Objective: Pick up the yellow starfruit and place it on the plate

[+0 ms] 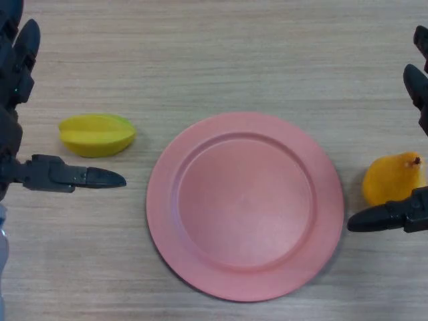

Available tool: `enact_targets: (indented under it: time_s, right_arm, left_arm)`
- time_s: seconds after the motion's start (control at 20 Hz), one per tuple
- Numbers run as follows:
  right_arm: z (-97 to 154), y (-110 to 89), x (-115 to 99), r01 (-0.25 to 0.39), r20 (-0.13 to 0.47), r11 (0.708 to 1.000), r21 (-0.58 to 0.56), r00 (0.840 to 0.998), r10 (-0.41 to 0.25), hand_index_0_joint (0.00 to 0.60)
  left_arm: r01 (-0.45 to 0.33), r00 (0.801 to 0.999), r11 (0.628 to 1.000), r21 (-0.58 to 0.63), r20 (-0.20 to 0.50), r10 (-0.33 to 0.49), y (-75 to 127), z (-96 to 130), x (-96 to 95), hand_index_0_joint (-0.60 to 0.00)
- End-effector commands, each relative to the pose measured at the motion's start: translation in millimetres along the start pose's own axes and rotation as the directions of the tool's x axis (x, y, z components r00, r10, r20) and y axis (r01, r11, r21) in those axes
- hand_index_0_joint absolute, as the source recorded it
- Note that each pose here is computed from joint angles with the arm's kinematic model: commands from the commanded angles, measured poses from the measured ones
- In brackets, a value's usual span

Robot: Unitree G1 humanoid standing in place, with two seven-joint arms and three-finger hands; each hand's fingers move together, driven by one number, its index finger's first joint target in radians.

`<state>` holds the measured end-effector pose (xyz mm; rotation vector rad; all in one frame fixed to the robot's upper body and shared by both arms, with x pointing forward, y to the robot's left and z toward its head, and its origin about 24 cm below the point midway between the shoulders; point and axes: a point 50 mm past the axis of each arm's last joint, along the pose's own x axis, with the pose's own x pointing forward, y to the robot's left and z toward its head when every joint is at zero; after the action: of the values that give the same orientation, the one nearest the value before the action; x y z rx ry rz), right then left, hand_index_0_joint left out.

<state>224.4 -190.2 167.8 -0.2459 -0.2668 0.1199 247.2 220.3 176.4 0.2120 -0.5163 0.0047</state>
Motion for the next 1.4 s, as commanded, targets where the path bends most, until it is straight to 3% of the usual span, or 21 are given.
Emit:
enact_targets:
  time_s: [0.05, 0.4, 0.5, 0.8, 0.9, 1.05, 1.2, 1.25, 1.3, 1.35, 1.4]
  right_arm:
    - [33, -9.2, -4, 0.056, 0.221, 0.995, -0.081, 0.974, -0.037, 0.000]
    - [35, -9.1, -5, 0.057, 0.227, 0.995, -0.086, 0.973, -0.037, 0.000]
    - [35, -9.3, -6, 0.054, 0.224, 0.995, -0.087, 0.974, -0.033, 0.000]
    - [35, -9.6, -12, 0.049, 0.204, 0.996, -0.068, 0.978, -0.034, 0.000]
    - [37, -9.7, -11, 0.052, 0.197, 0.996, -0.069, 0.980, -0.038, 0.000]
    - [40, -9.1, -12, 0.058, 0.206, 0.995, -0.078, 0.978, -0.041, 0.000]
    - [42, -8.5, -13, 0.063, 0.221, 0.995, -0.077, 0.974, -0.045, 0.000]
    - [44, -7.9, -13, 0.060, 0.222, 0.996, -0.071, 0.974, -0.043, 0.000]
    - [45, -7.7, -13, 0.060, 0.222, 0.996, -0.071, 0.974, -0.043, 0.000]
    - [46, -8.0, -13, 0.055, 0.215, 0.995, -0.078, 0.976, -0.037, 0.000]
    - [46, -8.0, -13, 0.055, 0.215, 0.995, -0.078, 0.976, -0.037, 0.000]
  left_arm:
    - [-0.015, 0.984, 0.997, 0.076, 0.176, 0.001, 10, 29, 3.7, 0.000]
    - [-0.011, 0.986, 0.997, 0.080, 0.164, -0.002, 10, 28, 4.9, 0.000]
    - [-0.004, 0.982, 0.990, 0.144, 0.188, -0.023, 12, 25, 12.3, 0.000]
    - [-0.007, 0.993, 0.970, 0.242, 0.116, -0.022, 19, -13, 33.6, 0.000]
    - [0.000, 0.995, 0.953, 0.302, 0.099, -0.031, 17, -27, 40.4, 0.000]
    - [0.075, 0.997, 0.918, 0.389, 0.005, -0.083, 13, -50, 52.3, 0.000]
    - [0.129, 0.992, 0.892, 0.433, -0.046, -0.121, 7, -59, 58.6, 0.000]
    - [0.172, 0.985, 0.851, 0.496, -0.074, -0.156, 1, -66, 59.3, 0.000]
    - [0.171, 0.985, 0.834, 0.524, -0.069, -0.158, 0, -68, 60.4, 0.000]
    - [0.182, 0.982, 0.779, 0.600, -0.077, -0.171, -2, -74, 59.5, -0.051]
    - [0.184, 0.982, 0.773, 0.608, -0.079, -0.172, -2, -75, 59.2, -0.150]
